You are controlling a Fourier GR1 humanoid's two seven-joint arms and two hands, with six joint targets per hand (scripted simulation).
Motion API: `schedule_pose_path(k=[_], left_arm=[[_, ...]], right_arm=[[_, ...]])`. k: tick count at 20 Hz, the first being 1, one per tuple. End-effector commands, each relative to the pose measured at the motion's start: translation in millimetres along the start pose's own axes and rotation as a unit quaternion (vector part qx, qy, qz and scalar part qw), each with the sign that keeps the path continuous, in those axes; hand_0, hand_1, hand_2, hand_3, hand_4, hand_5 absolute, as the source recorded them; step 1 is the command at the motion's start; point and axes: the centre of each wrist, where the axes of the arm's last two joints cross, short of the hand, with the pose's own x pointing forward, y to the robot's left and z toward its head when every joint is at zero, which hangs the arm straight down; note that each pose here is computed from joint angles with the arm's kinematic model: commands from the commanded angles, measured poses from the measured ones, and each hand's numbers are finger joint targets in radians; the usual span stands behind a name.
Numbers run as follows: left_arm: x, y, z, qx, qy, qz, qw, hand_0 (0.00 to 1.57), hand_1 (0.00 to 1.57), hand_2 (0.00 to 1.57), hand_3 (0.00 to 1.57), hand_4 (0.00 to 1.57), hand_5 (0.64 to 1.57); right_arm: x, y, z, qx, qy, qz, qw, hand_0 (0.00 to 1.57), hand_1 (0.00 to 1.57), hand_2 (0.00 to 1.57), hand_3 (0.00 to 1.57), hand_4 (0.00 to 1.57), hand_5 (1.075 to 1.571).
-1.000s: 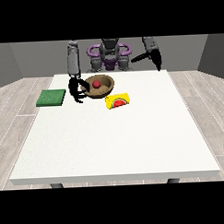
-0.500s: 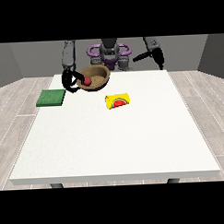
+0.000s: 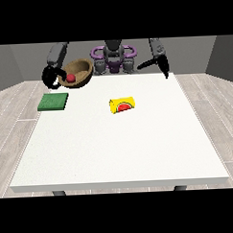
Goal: Pick the cup and pour the ball into the bowl, then pick the bowl and place it on the pad
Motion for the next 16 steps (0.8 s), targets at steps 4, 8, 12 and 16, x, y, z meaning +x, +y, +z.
schedule_pose_path(k=[4,8,12,16], left_arm=[[-6,-18,7,0.013,-0.055,-0.006,0.998,0.00,0.00,0.00,0.00,0.00,1.565],[47,-30,-26,0.016,-0.121,-0.003,0.993,0.00,0.00,0.00,0.00,0.00,1.565],[87,-40,-34,0.017,-0.182,-0.009,0.983,0.00,0.00,0.00,0.00,0.00,1.564],[102,-31,-38,0.035,-0.202,-0.013,0.979,0.00,0.00,0.00,0.00,0.00,1.563]], right_arm=[[26,-62,9.9,-0.004,-0.050,-0.041,0.9979,1.57,1.57,1.57,1.57,1.07,1.557],[50,-119,22.0,-0.021,-0.104,-0.072,0.9918,1.57,1.57,1.57,1.57,1.05,1.561],[60,-157,35.9,-0.044,-0.155,-0.072,0.9843,1.57,1.57,1.57,1.44,1.03,1.563],[63,-163,37.8,-0.054,-0.182,-0.046,0.9809,1.57,1.57,1.57,0.35,1.02,1.569]])
